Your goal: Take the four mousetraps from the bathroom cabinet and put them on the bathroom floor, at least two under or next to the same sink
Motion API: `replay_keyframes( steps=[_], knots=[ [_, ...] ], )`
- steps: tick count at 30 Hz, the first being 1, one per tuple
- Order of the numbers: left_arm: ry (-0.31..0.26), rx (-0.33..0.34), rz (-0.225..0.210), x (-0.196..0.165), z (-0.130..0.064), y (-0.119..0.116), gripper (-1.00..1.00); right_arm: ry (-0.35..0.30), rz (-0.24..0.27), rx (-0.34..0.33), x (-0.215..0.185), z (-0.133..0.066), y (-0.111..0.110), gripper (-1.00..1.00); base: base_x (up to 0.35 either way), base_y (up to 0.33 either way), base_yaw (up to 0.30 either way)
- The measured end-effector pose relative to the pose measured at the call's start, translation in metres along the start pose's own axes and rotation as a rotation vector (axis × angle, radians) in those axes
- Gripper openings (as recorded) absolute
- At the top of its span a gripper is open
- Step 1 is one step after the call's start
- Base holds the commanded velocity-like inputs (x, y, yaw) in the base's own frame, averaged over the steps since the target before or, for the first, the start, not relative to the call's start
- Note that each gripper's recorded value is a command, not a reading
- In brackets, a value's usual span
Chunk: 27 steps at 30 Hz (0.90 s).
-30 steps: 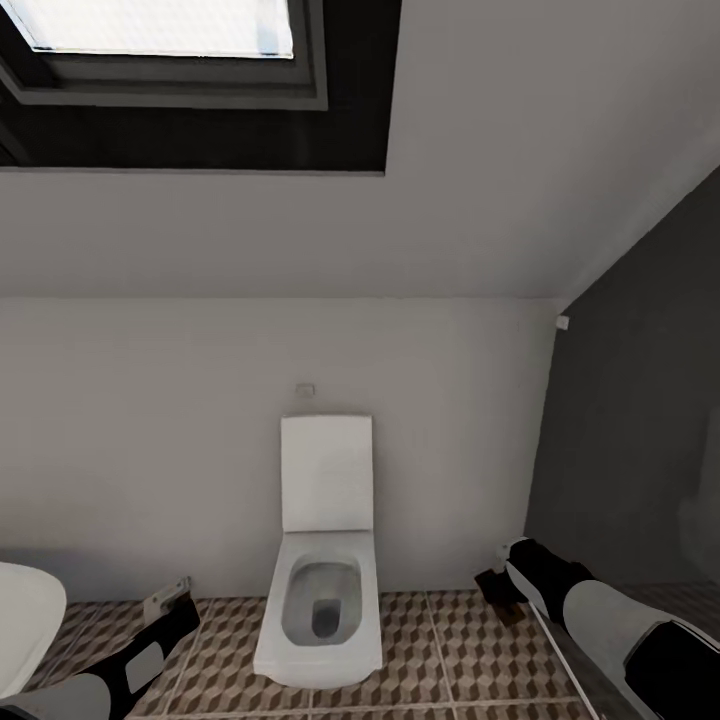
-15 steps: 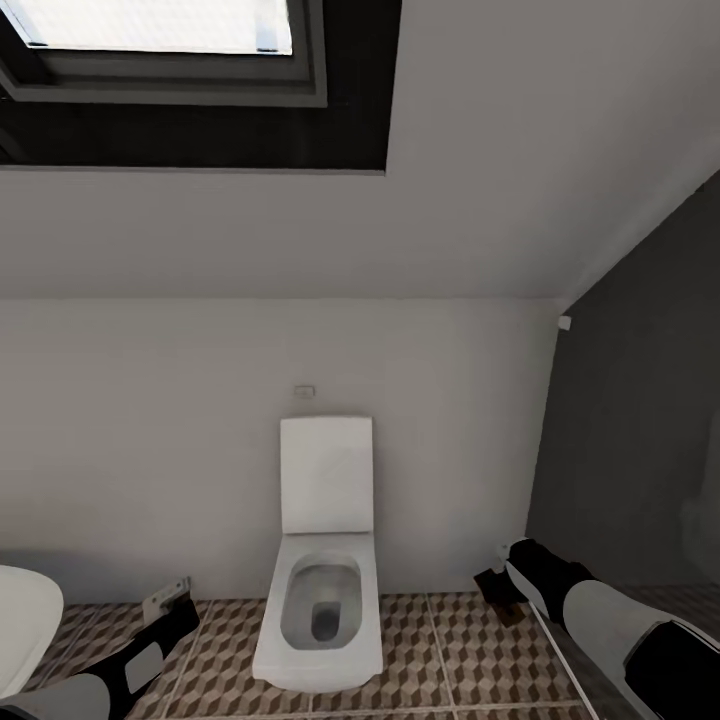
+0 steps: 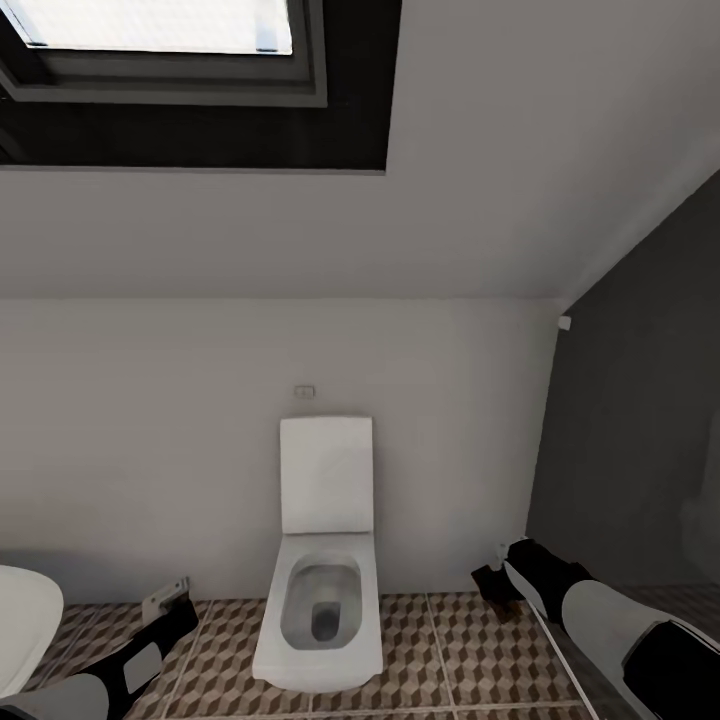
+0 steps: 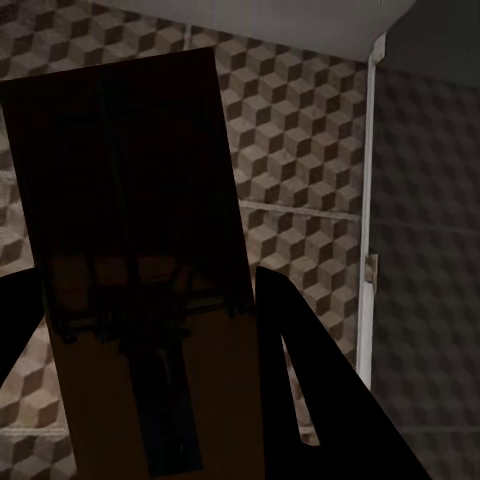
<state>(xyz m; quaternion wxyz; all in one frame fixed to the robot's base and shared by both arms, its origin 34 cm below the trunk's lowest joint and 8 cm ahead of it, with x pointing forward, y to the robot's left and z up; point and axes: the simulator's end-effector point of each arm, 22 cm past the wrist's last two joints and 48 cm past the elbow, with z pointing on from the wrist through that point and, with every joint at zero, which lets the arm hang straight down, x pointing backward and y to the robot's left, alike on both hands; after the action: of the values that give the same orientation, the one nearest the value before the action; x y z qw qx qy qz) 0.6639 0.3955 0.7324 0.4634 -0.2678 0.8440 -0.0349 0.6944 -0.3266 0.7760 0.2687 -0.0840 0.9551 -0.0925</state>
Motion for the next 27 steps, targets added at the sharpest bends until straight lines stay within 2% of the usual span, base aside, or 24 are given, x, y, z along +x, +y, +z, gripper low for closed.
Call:
replay_keyframes(
  steps=[6,10,12,14,16,17,18,19,22,27],
  knots=[
    [0.002,0.001,0.006,0.0,0.0,0.0,-1.0,0.0,0.001,-0.007,0.0,0.0,0.003,-1.0,0.0,0.0,0.0],
    [0.008,0.005,0.016,0.002,0.0,-0.002,-1.0,0.063,0.013,0.014,0.027,0.007,-0.003,-1.0,0.0,0.0,0.0],
    [0.011,0.007,0.018,0.002,0.0,-0.002,-1.0,0.059,0.023,-0.001,0.027,0.008,0.006,-1.0,0.0,0.0,0.0],
    [0.016,0.011,0.023,0.003,0.0,-0.002,-1.0,0.029,0.038,-0.025,0.02,0.009,0.02,-1.0,0.0,0.0,0.0],
    [0.023,0.021,0.043,0.005,0.0,-0.005,-1.0,-0.008,0.057,-0.068,0.008,0.007,0.048,-1.0,0.0,0.0,0.0],
    [0.028,0.026,0.056,0.006,0.0,-0.006,-1.0,-0.02,0.062,-0.086,0.004,0.006,0.06,-1.0,0.0,0.0,0.0],
    [0.046,0.052,0.11,0.011,0.0,-0.011,-1.0,-0.05,0.072,-0.13,-0.007,0.002,0.094,-1.0,0.0,0.0,0.0],
    [0.088,0.102,0.194,0.021,-0.002,-0.021,-1.0,-0.096,0.084,-0.161,-0.017,-0.001,0.123,-1.0,0.0,0.0,0.0],
    [0.121,0.139,0.241,0.03,-0.004,-0.028,-1.0,-0.148,0.088,-0.159,-0.023,-0.001,0.13,-1.0,0.0,0.0,0.0],
    [0.138,0.155,0.269,0.032,-0.005,-0.028,-1.0,-0.192,0.098,-0.151,-0.029,-0.001,0.128,-1.0,0.0,0.018,0.0]
  ],
)
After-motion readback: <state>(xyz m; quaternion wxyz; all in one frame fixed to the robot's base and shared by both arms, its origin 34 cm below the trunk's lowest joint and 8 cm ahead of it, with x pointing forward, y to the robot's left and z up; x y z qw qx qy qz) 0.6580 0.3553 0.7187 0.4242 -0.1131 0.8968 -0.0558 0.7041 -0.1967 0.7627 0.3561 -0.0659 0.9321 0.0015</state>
